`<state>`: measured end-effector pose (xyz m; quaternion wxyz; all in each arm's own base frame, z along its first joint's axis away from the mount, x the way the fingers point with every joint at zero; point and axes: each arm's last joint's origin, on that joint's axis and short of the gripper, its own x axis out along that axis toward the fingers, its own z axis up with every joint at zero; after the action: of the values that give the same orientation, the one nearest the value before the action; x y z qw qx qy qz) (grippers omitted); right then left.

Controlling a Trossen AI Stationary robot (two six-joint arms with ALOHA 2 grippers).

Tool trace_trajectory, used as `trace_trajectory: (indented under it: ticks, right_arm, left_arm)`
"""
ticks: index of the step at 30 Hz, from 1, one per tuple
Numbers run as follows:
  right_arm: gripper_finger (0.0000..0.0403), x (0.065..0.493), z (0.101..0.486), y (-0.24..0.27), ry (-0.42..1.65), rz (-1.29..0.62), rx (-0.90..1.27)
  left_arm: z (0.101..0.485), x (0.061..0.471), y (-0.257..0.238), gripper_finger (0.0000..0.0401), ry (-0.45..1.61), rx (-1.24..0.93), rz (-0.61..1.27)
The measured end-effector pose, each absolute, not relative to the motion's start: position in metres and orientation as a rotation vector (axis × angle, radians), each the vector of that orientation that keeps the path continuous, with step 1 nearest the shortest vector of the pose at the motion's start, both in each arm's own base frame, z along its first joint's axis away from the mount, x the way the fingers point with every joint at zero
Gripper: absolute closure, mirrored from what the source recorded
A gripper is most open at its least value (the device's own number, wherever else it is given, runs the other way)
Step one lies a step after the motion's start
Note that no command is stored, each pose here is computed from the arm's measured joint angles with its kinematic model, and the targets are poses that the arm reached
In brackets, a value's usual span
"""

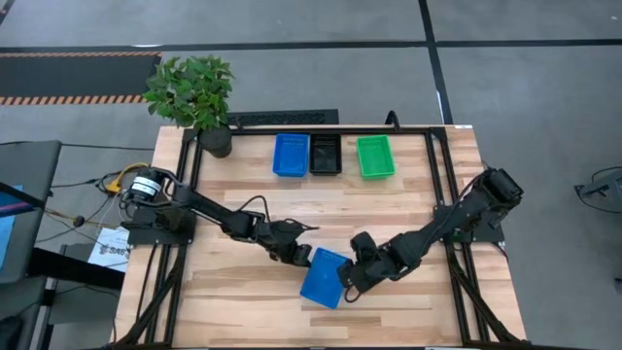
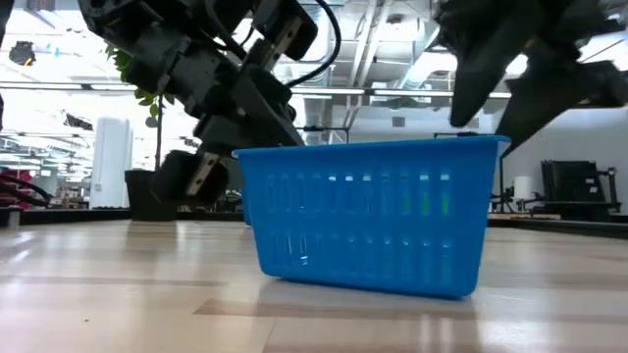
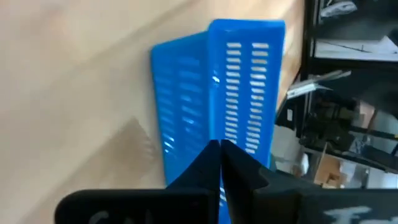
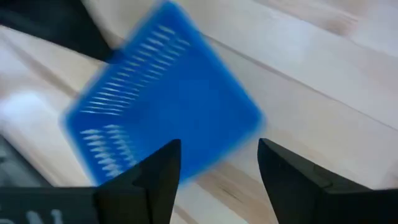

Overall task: Stack baskets by color
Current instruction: Stack the bottom blue bin on the stacked blue bins

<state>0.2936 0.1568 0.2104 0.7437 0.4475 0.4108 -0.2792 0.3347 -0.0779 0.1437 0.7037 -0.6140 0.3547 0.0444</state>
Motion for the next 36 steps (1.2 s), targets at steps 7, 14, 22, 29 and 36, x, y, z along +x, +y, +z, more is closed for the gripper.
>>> trace_trajectory:
  ticks: [7,14,22,29,36]
  right_arm:
    - [0.0174,0.294,0.189,0.188,0.936,-0.641,1.101]
    - [0.0175,0.317,0.165,0.198,0.935,-0.643,1.166]
    - [0.0237,0.333,0.170,0.187,0.964,-0.742,1.173]
    - [0.0387,0.340,0.178,0.171,1.006,-0.775,1.116]
    - [0.0392,0.352,0.184,0.141,0.991,-0.782,1.115]
  left_arm:
    - [0.144,0.329,-0.087,0.0401,0.823,-1.365,0.128]
    - [0.144,0.329,-0.089,0.0401,0.835,-1.350,0.098]
    - [0.146,0.327,-0.090,0.0401,0.892,-1.332,0.021]
    - [0.184,0.312,-0.064,0.0401,0.882,-1.266,-0.002]
    - [0.261,0.255,-0.020,0.0401,0.671,-1.149,0.096]
